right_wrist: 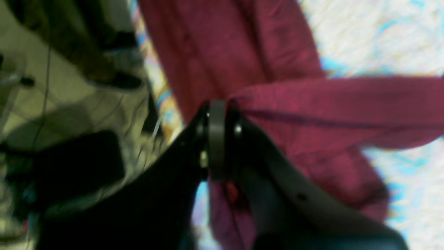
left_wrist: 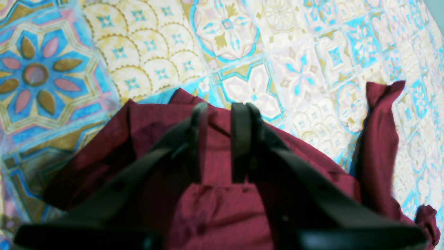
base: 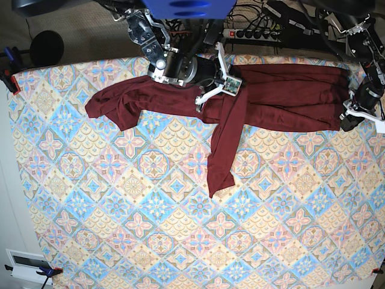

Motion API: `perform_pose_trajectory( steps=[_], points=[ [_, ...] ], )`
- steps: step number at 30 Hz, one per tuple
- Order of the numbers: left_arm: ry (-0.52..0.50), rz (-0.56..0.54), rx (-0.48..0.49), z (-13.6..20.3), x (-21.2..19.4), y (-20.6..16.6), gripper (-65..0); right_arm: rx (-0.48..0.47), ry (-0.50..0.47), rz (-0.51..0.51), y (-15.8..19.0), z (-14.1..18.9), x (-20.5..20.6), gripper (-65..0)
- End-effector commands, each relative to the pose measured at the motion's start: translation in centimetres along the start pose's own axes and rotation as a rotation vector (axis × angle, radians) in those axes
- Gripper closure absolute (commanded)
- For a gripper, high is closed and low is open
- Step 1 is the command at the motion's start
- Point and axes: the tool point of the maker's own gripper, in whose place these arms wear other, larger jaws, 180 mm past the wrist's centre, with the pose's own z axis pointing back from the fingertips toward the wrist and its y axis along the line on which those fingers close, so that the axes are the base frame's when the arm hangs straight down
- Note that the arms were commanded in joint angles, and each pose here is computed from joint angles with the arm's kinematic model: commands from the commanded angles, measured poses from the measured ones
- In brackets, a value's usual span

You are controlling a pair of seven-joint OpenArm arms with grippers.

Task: Layout the t-shirt on the table in an organized manner, then fold the t-shirt properly
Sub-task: 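Lift the sleeve with the right gripper and fold it onto the shirt body, then fold the remaining loose shirt part onto the strip with the left gripper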

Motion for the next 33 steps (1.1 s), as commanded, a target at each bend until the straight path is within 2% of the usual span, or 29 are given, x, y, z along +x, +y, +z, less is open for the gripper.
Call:
perform_pose_trajectory(
  steps=[1, 3, 8, 11, 17, 21, 28, 33],
  points=[
    [-0.056, -0.032, -0.032, 0.0, 2.4, -1.2, -12.3, 0.004, -0.001, 0.025, -0.2, 0.0, 0.5, -1.7],
    [-0.033, -0.051, -0.072, -1.1, 1.9, -2.9, -14.9, 0.010, 0.078, 0.101, -0.6, -0.2, -0.4, -6.5],
    [-0.006, -0.192, -0.226, -2.5, 1.3, -10.4, -23.0, 0.003, 0.137, 0.186, -0.5, -0.1, -1.3, -14.0],
    [0.015, -0.235, -0.340, -3.8, 0.2, -15.6, -26.8, -0.013, 0.132, 0.184, -1.0, 0.2, -1.2, -13.7],
    [0.079, -0.253, -0.473, -6.6, -2.4, -22.3, -28.5, -0.155, 0.061, 0.136, -5.4, 2.8, 0.2, -13.9],
    [0.174, -0.258, -0.453, -10.2, -5.6, -24.1, -28.3, -0.198, 0.043, 0.126, -6.7, 3.8, 0.3, -13.9],
    [0.272, -0.280, -0.438, -13.5, -8.8, -26.9, -28.5, -0.216, 0.057, 0.143, -7.4, 4.7, -0.3, -13.9],
    [0.276, -0.276, -0.401, -15.4, -10.7, -27.3, -28.3, -0.218, 0.056, 0.145, -7.5, 4.7, -0.2, -13.9]
  ],
)
